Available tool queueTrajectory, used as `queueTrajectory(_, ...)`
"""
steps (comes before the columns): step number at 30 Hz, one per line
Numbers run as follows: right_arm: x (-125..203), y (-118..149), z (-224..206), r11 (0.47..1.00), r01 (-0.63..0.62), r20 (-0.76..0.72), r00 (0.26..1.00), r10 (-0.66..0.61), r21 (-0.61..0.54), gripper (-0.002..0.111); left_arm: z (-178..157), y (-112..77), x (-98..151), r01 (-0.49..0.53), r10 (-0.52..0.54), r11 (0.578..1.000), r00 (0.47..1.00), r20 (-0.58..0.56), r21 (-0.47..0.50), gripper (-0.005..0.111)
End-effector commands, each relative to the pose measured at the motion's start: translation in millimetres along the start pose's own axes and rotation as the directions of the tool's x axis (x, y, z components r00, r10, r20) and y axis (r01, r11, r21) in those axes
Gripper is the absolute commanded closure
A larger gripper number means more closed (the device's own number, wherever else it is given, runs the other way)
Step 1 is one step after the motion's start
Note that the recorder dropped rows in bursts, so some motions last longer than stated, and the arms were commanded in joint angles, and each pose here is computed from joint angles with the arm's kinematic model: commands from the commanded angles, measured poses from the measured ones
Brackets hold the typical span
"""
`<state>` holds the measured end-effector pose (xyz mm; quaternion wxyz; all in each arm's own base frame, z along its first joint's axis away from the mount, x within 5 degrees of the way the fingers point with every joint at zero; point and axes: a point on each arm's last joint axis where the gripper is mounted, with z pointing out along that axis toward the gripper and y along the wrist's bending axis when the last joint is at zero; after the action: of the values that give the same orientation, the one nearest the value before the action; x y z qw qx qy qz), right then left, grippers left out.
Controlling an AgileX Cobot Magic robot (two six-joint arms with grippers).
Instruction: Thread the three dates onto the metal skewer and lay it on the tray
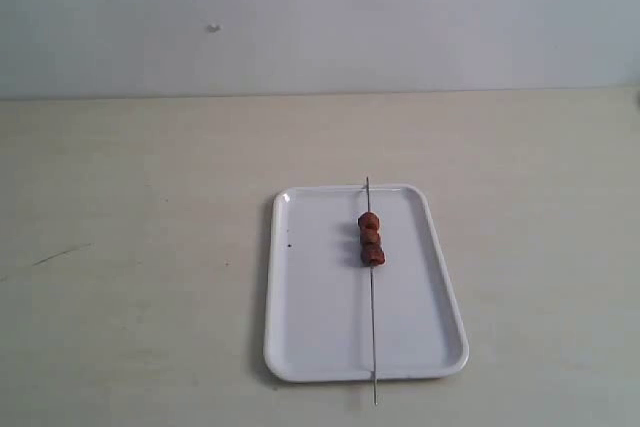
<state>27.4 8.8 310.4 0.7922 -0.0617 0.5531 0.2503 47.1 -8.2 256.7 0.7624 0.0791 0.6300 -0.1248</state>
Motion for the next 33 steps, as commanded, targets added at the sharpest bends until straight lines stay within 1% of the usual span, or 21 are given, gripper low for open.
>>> queueTrajectory(1, 13, -1, -2, 0.991, 0.099, -0.055, 0.994, -0.095, 0.090, 0.108, -1, -0.3, 1, 0.011, -0.011, 1.000, 1.000, 0.002, 0.003, 0.107)
queueTrajectory(3, 18, -3, -2, 0.979, 0.149, -0.093, 0.986, -0.136, 0.142, 0.108, -1, -0.3, 1, 0.011, -0.011, 1.000, 1.000, 0.002, 0.003, 0.107)
queueTrajectory(5, 24, -5, -3, 0.959, 0.216, -0.170, 0.968, -0.186, 0.183, 0.108, -1, -0.3, 1, 0.011, -0.011, 1.000, 1.000, 0.002, 0.003, 0.107)
queueTrajectory(6, 29, -8, -4, 0.950, 0.233, -0.225, 0.957, -0.185, 0.210, 0.108, -1, -0.3, 1, 0.011, -0.011, 1.000, 1.000, 0.002, 0.003, 0.107)
queueTrajectory(8, 37, -14, -7, 0.931, 0.229, -0.289, 0.946, -0.145, 0.283, 0.108, -1, -0.3, 1, 0.011, -0.011, 1.000, 1.000, 0.002, 0.003, 0.107)
queueTrajectory(9, 41, -19, -9, 0.916, 0.232, -0.307, 0.943, -0.129, 0.326, 0.108, -1, -0.3, 1, 0.011, -0.011, 1.000, 1.000, 0.002, 0.003, 0.107)
queueTrajectory(10, 48, -22, -10, 0.911, 0.201, -0.311, 0.947, -0.086, 0.361, 0.108, -1, -0.3, 1, 0.011, -0.011, 1.000, 1.000, 0.002, 0.003, 0.107)
queueTrajectory(11, 54, -26, -11, 0.903, 0.200, -0.317, 0.945, -0.075, 0.381, 0.108, -1, -0.3, 1, 0.011, -0.011, 1.000, 1.000, 0.002, 0.003, 0.107)
queueTrajectory(15, 82, -34, -15, 0.895, 0.248, -0.372, 0.923, -0.101, 0.371, 0.108, -1, -0.3, 1, 0.011, -0.011, 1.000, 1.000, 0.002, 0.003, 0.107)
queueTrajectory(20, 107, -40, -22, 0.891, 0.254, -0.436, 0.897, -0.072, 0.375, 0.108, -1, -0.3, 1, 0.011, -0.011, 1.000, 1.000, 0.002, 0.003, 0.107)
queueTrajectory(23, 109, -41, -22, 0.891, 0.255, -0.441, 0.895, -0.070, 0.376, 0.108, -1, -0.3, 1, 0.011, -0.011, 1.000, 1.000, 0.002, 0.003, 0.107)
queueTrajectory(25, 114, -42, -26, 0.885, 0.240, -0.485, 0.874, -0.019, 0.398, 0.108, -1, -0.3, 1, 0.011, -0.011, 1.000, 1.000, 0.002, 0.003, 0.107)
queueTrajectory(27, 115, -42, -26, 0.886, 0.218, -0.489, 0.872, 0.011, 0.409, 0.108, -1, -0.3, 1, 0.011, -0.011, 1.000, 1.000, 0.002, 0.003, 0.107)
queueTrajectory(33, 115, -42, -26, 0.886, 0.218, -0.489, 0.872, 0.011, 0.409, 0.108, -1, -0.3, 1, 0.011, -0.011, 1.000, 1.000, 0.002, 0.003, 0.107)
